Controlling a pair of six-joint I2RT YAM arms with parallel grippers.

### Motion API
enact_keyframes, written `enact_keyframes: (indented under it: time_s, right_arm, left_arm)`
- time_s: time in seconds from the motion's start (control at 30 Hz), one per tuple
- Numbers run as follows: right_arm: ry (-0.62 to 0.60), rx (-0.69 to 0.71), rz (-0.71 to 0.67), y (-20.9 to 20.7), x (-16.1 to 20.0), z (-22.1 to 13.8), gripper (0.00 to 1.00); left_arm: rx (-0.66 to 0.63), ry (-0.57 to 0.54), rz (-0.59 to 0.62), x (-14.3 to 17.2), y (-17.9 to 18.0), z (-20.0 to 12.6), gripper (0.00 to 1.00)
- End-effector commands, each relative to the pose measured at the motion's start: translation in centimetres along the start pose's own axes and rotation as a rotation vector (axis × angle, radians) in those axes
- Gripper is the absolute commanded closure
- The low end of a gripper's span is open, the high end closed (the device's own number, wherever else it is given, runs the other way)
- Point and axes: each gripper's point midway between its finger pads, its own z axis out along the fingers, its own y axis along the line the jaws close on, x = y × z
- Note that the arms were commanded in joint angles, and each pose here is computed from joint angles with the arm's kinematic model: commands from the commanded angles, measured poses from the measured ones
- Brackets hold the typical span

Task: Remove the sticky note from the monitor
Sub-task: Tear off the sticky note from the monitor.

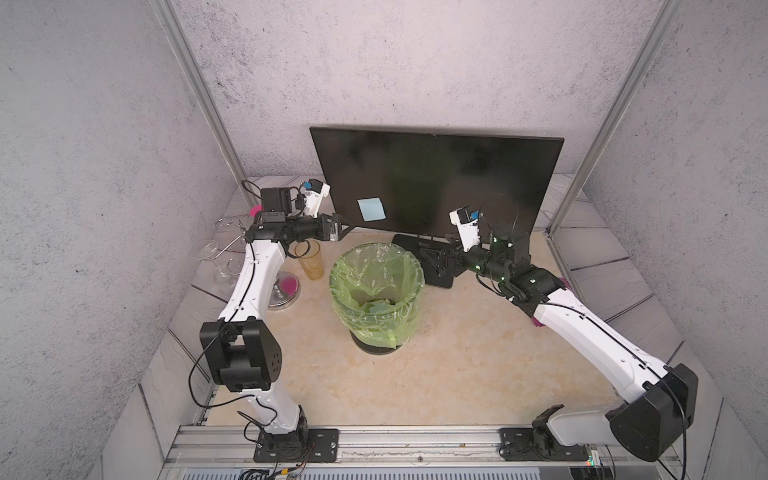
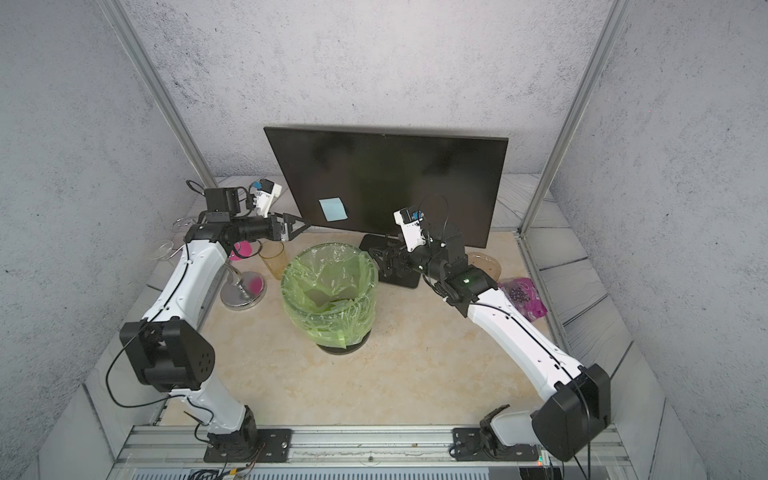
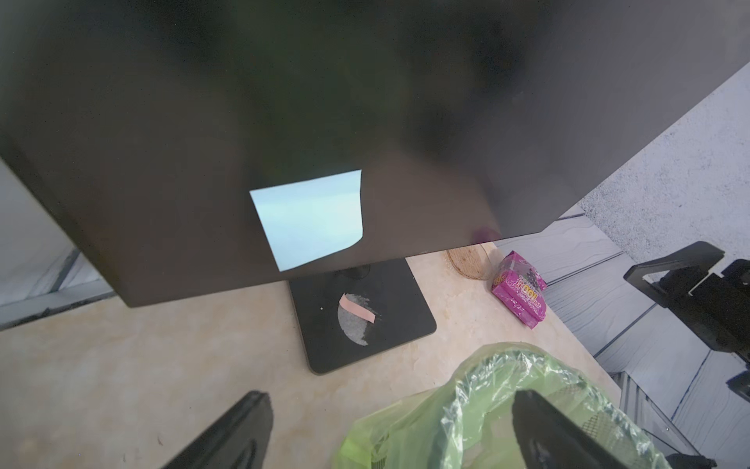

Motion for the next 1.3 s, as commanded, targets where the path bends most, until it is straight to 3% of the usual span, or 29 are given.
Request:
enact_keyframes:
  time_s: [0.0, 0.23, 0.63, 1.27]
  right_arm:
    - [-0.018, -0.011, -0.006, 0.4, -0.4, -0.5, 0.01]
    - [-0.008, -0.004, -0.019, 0.2, 0.0, -0.5, 0.01]
    - [0.009, -0.018, -0.012, 0.3, 0.6, 0.0, 0.01]
    - [0.027, -0.027, -0.016, 0.2, 0.9, 0.6, 0.01]
  left_arm:
    - [0.072, -0.013, 0.074, -0.8, 0.2, 0.7, 0.03]
    - [0.151, -0.032, 0.081, -1.2, 1.9, 3.2, 0.08]
    - [0.168, -0.069, 0.051, -0.3, 5.6, 7.0, 0.15]
    - [0.221, -0.105, 0.040, -0.6, 6.4, 10.9, 0.33]
